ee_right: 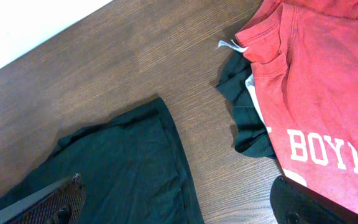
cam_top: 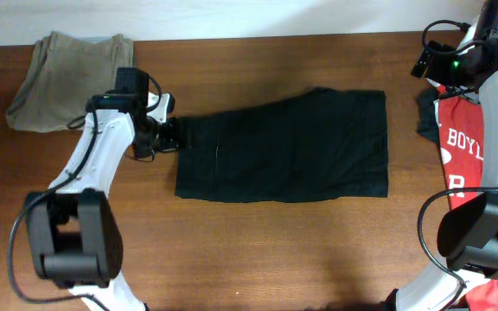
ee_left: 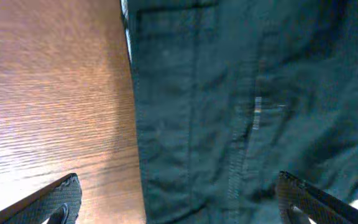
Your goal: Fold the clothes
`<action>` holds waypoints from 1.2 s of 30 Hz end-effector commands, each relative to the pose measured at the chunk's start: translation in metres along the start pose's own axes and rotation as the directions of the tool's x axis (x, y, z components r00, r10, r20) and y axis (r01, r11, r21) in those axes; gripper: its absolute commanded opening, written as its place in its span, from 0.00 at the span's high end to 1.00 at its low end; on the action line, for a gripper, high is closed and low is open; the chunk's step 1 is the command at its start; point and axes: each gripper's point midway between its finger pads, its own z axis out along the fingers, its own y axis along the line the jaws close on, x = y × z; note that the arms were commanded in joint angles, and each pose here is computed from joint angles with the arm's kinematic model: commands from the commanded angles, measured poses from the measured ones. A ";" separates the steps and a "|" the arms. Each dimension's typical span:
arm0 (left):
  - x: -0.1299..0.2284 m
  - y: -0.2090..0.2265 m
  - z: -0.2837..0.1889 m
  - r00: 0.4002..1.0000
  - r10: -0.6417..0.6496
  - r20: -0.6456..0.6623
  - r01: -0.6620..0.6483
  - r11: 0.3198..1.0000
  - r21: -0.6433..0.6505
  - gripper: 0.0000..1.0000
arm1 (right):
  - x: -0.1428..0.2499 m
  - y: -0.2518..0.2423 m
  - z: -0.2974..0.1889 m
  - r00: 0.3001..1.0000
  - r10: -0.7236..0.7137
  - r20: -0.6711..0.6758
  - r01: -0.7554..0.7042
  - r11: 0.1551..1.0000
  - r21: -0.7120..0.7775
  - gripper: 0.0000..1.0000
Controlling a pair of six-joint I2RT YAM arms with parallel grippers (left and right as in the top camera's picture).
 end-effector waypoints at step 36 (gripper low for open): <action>0.043 -0.006 0.097 0.968 0.027 -0.249 0.022 0.981 0.191 0.30 | -0.004 -0.002 -0.005 1.000 0.009 0.016 -0.010 1.000 0.006 0.01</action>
